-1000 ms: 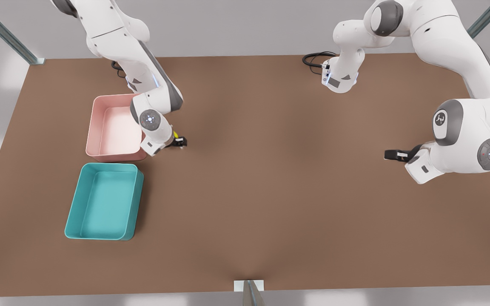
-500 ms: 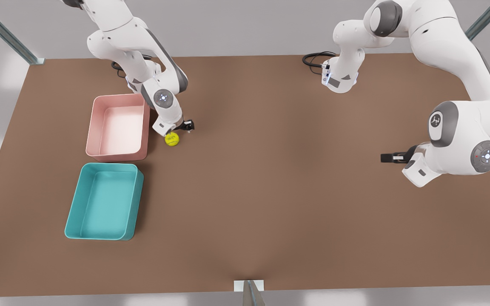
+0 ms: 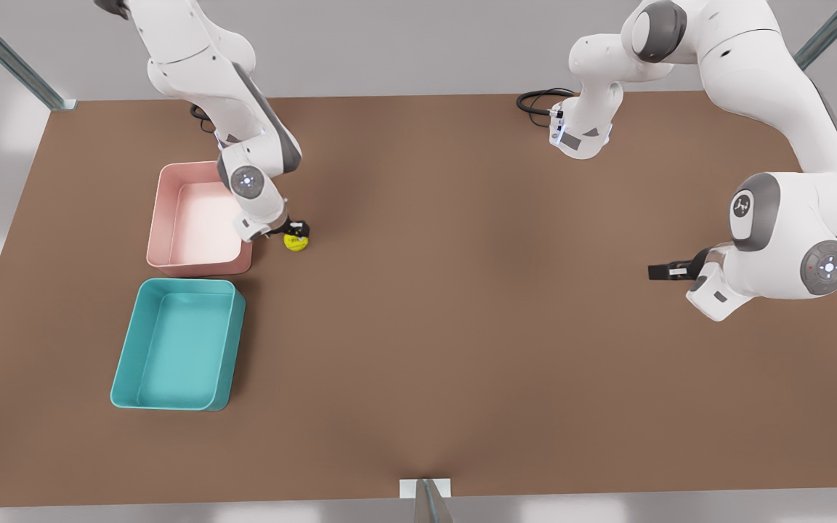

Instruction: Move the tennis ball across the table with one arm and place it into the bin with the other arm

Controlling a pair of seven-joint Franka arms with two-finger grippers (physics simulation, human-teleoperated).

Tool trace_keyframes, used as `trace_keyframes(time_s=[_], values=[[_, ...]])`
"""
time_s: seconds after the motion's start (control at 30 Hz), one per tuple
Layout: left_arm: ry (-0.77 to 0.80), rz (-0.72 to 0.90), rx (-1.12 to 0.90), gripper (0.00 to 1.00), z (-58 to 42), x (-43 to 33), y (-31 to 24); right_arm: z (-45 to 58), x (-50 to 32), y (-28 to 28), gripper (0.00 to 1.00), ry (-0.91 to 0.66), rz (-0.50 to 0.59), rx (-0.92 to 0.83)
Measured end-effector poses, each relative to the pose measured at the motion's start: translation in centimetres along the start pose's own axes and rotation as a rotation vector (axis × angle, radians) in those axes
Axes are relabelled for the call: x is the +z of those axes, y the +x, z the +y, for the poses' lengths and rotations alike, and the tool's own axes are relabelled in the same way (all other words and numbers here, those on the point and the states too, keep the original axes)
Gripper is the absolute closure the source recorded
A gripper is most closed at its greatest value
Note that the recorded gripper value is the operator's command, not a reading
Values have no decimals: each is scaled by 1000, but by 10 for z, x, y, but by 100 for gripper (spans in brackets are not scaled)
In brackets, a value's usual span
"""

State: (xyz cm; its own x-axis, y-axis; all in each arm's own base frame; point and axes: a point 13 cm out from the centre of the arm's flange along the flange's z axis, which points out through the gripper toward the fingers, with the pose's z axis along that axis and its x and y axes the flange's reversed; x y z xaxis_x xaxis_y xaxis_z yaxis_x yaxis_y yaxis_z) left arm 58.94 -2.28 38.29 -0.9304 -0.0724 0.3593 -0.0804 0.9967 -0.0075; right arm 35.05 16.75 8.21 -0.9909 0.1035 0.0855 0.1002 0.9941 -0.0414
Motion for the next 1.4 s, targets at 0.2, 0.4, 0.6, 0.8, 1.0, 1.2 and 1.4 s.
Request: trace_keyframes(time_s=[0.2,0.4,0.6,0.8,1.0,1.2,1.4], values=[[-3,-1,-9,0,-4,-1,2,33,4,20,0,3,-11,-84],[-4,1,-20,0,-5,-1,2,29,5,16,0,-1,-15,-59],[-5,1,-29,0,-5,0,2,22,17,17,0,6,3,-38],[-5,1,-35,0,-4,0,1,21,41,21,0,9,15,-37],[-5,1,-42,0,-3,0,1,26,41,13,0,-9,-12,-33],[-5,-1,-44,0,-4,0,0,22,45,10,0,-15,-20,-24],[-6,0,-45,0,-5,0,1,19,55,16,0,-16,-21,-28]])
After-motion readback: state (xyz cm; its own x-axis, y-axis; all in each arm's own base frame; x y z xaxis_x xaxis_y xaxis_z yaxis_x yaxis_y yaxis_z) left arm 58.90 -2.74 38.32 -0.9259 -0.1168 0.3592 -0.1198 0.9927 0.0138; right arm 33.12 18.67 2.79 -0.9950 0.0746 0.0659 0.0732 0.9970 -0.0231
